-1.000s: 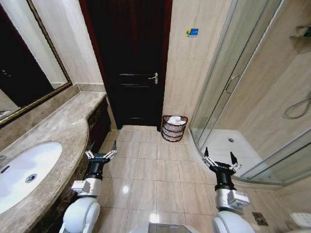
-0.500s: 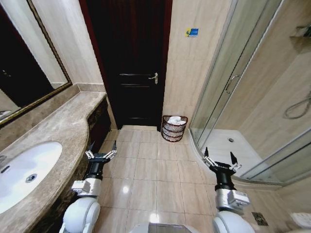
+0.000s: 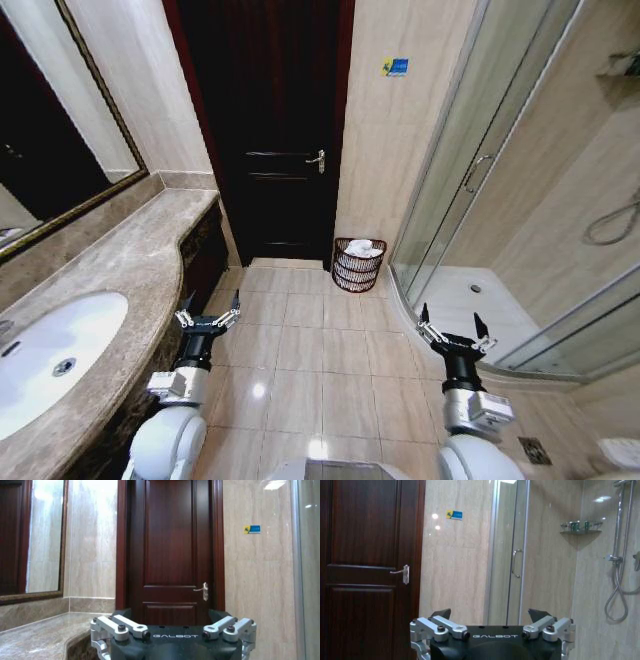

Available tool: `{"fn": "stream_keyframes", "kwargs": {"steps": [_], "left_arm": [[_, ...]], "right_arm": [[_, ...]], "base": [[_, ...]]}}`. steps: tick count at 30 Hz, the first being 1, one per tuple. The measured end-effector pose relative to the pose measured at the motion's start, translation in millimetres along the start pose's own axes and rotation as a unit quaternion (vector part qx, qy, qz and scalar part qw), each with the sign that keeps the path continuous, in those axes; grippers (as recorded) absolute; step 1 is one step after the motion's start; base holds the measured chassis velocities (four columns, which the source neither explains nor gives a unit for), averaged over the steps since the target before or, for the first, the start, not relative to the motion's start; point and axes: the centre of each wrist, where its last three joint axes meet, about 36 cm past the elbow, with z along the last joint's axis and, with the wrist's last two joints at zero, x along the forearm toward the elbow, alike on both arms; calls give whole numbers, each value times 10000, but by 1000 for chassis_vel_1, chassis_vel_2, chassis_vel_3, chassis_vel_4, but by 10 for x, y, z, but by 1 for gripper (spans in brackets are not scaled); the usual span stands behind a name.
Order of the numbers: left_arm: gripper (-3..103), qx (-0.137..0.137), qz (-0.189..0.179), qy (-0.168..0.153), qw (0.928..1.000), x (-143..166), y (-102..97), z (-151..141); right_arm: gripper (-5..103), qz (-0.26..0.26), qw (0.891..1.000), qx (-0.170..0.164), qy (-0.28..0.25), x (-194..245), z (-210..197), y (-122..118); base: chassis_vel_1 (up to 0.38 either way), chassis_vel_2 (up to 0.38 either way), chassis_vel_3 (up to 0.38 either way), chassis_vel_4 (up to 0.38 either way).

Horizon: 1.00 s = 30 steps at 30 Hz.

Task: Discard the used towel into the hamper.

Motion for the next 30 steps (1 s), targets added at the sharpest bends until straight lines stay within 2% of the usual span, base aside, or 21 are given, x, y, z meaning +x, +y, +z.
{"fn": "stream_keyframes", "kwargs": {"steps": [30], "left_arm": [[100, 0, 0, 0, 10000, 0, 0, 0]], "right_arm": [[100, 0, 10000, 0, 0, 0, 0, 0]], "base": [[0, 0, 0, 0]]}}
